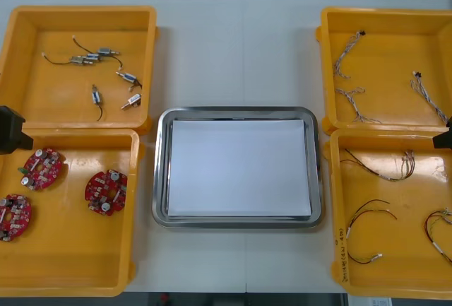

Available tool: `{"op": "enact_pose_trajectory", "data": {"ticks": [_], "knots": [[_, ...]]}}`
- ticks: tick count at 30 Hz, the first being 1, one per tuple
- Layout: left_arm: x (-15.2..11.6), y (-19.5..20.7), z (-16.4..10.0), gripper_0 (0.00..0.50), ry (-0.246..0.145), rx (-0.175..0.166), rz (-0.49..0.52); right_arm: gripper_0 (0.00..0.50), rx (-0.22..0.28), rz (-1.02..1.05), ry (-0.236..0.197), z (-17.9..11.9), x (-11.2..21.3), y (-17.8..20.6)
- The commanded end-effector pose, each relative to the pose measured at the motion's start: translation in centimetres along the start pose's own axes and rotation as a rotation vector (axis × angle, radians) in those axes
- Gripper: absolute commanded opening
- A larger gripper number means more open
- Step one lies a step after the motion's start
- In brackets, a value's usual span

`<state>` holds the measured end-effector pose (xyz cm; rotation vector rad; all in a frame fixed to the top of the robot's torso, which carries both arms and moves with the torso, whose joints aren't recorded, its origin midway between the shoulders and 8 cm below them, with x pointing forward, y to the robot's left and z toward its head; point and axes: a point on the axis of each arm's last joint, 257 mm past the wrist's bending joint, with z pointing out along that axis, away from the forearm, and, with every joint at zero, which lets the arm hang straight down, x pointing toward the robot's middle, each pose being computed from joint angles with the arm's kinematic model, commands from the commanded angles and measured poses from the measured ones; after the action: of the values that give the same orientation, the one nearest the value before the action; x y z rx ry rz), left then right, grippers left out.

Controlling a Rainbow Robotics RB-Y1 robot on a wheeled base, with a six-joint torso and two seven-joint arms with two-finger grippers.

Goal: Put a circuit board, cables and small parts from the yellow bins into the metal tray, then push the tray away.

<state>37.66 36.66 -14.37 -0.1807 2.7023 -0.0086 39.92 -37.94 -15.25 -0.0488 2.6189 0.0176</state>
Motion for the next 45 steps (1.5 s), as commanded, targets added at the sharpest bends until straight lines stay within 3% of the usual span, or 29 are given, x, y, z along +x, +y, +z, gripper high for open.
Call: {"op": "enact_pose_trajectory", "data": {"ticks": [1,45], "knots": [[-0.31,1.20,-1.26,0.500,-0.023,-0.036,0.111,0.500,0.056,0.026,-0.015,-1.27,-0.19,-2.17],[-0.31,1.20,-1.26,0.500,-0.023,-0.036,0.111,0.500,0.056,0.026,-0.015,-1.27,-0.19,-2.17]]}}
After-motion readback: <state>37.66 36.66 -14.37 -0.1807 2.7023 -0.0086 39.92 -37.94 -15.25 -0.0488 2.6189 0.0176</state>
